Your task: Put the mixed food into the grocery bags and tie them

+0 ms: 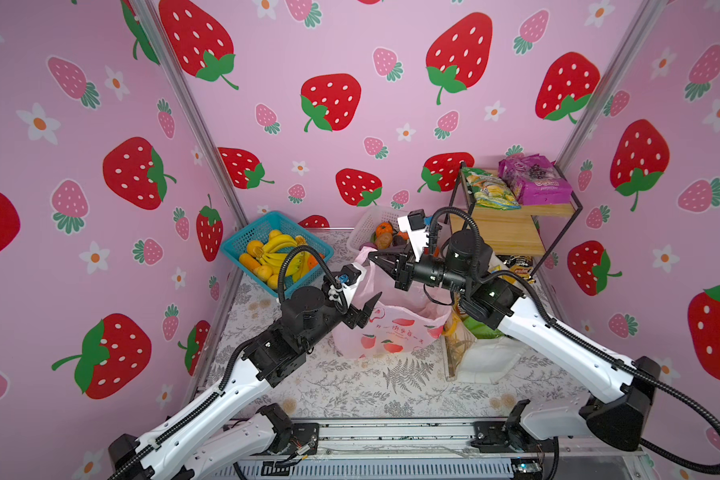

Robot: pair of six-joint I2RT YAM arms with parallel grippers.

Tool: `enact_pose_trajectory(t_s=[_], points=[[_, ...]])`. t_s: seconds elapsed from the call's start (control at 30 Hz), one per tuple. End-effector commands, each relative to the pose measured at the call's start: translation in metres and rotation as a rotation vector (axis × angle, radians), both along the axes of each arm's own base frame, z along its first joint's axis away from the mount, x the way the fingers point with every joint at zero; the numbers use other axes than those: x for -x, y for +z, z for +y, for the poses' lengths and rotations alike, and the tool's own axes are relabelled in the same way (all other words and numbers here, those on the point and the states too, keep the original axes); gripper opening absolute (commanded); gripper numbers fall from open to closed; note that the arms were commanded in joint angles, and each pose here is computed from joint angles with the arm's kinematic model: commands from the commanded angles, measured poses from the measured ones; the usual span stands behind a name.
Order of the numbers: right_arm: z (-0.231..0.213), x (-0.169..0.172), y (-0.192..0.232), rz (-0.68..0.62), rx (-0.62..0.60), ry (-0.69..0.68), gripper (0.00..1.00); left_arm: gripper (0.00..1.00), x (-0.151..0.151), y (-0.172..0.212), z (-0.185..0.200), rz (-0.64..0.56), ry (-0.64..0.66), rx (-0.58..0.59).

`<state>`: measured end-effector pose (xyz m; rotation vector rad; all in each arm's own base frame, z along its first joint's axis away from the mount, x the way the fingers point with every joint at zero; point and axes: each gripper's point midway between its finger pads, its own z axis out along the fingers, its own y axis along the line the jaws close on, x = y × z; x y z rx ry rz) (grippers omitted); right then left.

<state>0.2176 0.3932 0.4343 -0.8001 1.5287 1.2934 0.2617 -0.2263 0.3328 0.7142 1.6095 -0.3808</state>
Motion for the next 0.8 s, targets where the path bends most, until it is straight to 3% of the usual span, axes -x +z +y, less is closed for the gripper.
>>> enact_pose_trajectory(t_s=[0.0,0.37,0.5,0.63,0.77], points=[[-0.005,0.003,0.021,0.001,-0.040,-0.021,0.00,0.74,0.002,0.016,-0.006,-0.053,-0.029,0.025],[-0.004,0.001,0.019,-0.010,-0.035,-0.020,0.02,0.19,-0.002,0.013,-0.011,-0.051,-0.054,0.101],[-0.018,-0.003,0.019,-0.093,-0.007,-0.052,0.27,0.00,-0.003,0.010,-0.004,0.018,-0.081,0.190],[-0.048,-0.003,0.014,-0.257,0.056,-0.094,0.49,0.00,0.002,0.011,0.008,0.088,-0.113,0.311],[-0.068,0.011,0.006,-0.412,0.137,-0.099,0.59,0.00,0.006,0.013,0.017,0.136,-0.153,0.411]])
